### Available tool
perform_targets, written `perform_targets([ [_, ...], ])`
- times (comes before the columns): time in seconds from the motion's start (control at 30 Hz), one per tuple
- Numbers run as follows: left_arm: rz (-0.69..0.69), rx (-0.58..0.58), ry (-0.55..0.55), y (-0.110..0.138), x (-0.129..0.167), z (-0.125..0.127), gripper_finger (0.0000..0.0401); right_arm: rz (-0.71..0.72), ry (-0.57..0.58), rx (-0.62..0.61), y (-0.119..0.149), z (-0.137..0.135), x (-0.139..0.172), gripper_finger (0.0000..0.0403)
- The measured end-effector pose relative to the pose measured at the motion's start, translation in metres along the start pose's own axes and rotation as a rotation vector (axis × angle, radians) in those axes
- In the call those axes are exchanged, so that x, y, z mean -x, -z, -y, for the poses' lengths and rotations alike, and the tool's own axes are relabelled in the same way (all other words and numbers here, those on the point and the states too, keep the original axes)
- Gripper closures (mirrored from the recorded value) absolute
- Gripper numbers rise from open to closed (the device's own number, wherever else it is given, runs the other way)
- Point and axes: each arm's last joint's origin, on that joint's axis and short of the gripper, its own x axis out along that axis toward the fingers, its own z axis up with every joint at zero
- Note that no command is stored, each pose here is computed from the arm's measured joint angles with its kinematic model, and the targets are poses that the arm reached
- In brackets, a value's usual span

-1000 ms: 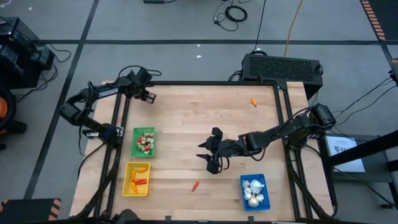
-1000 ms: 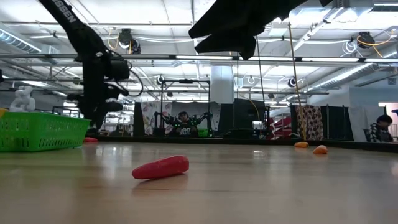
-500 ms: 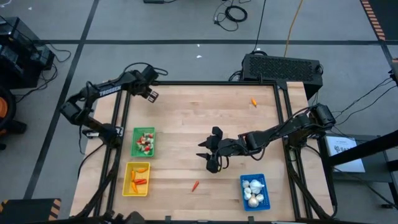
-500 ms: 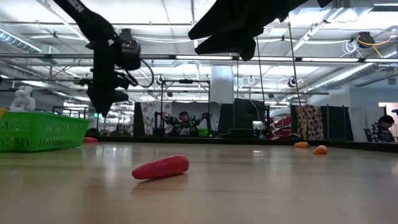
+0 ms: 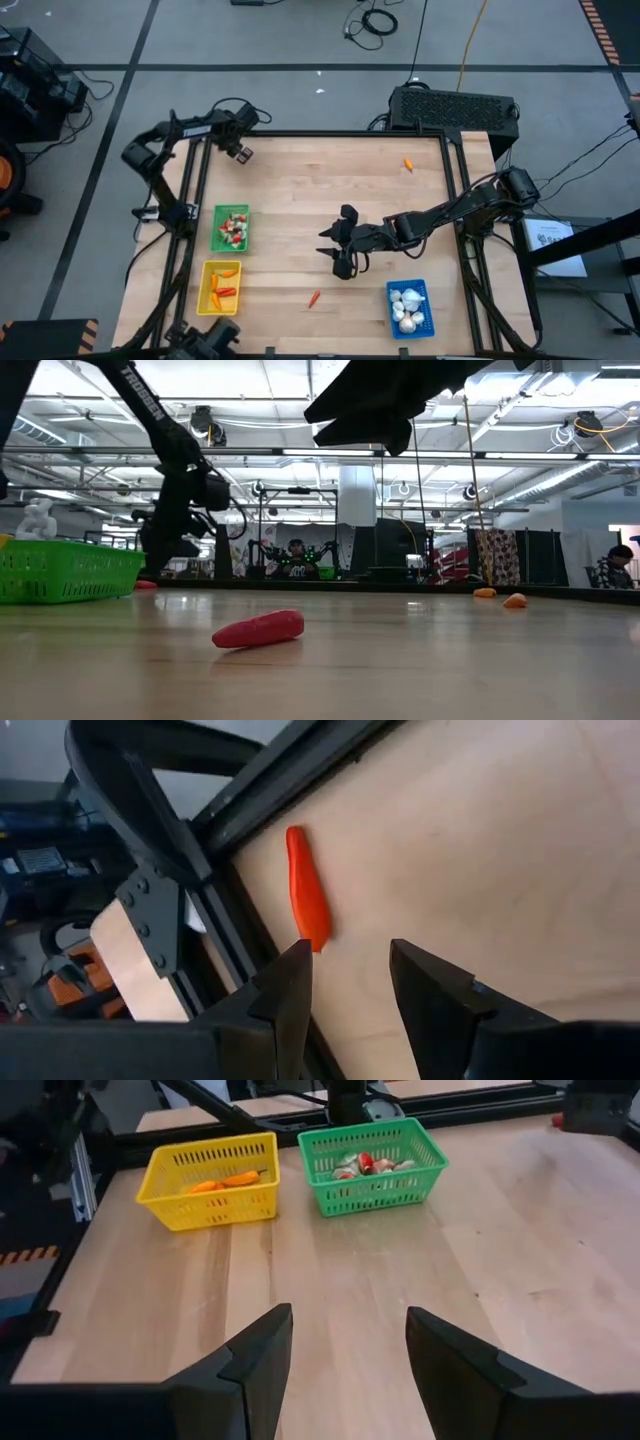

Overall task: Sort produce into baskets
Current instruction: Put the red chili pepper into the yellow bin

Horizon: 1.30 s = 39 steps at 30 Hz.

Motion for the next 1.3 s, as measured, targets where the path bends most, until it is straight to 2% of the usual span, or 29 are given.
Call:
perform_targets([
  [0.23, 0.010, 0.013, -0.006, -0.008, 0.001, -0.017, 0.0256, -0.021, 0.007, 0.019, 0.006, 0.000, -0.007, 0.0216],
  [0.53, -0.071, -0.022, 0.070, -0.013, -0.035, -0.015, 0.0256, -0.055, 0.021, 0.026, 0.015, 0.002, -0.016, 0.0216],
  [1.0, -0.053, 0.038, 0.011, -0.024, -0.038, -0.027, 0.0256, -0.057, 0.022, 0.028, 0.015, 0.002, -0.016, 0.0216],
  [1.2, -0.079, 0.086, 0.150, -0.020, -0.046, -0.045, 0.0256, -0.061, 0.023, 0.027, 0.015, 0.002, -0.016, 0.0216],
  [1.3, -0.065, 0.097, 0.188, -0.023, -0.045, -0.046, 0.0256, -0.064, 0.025, 0.030, 0.016, 0.002, -0.016, 0.0216],
])
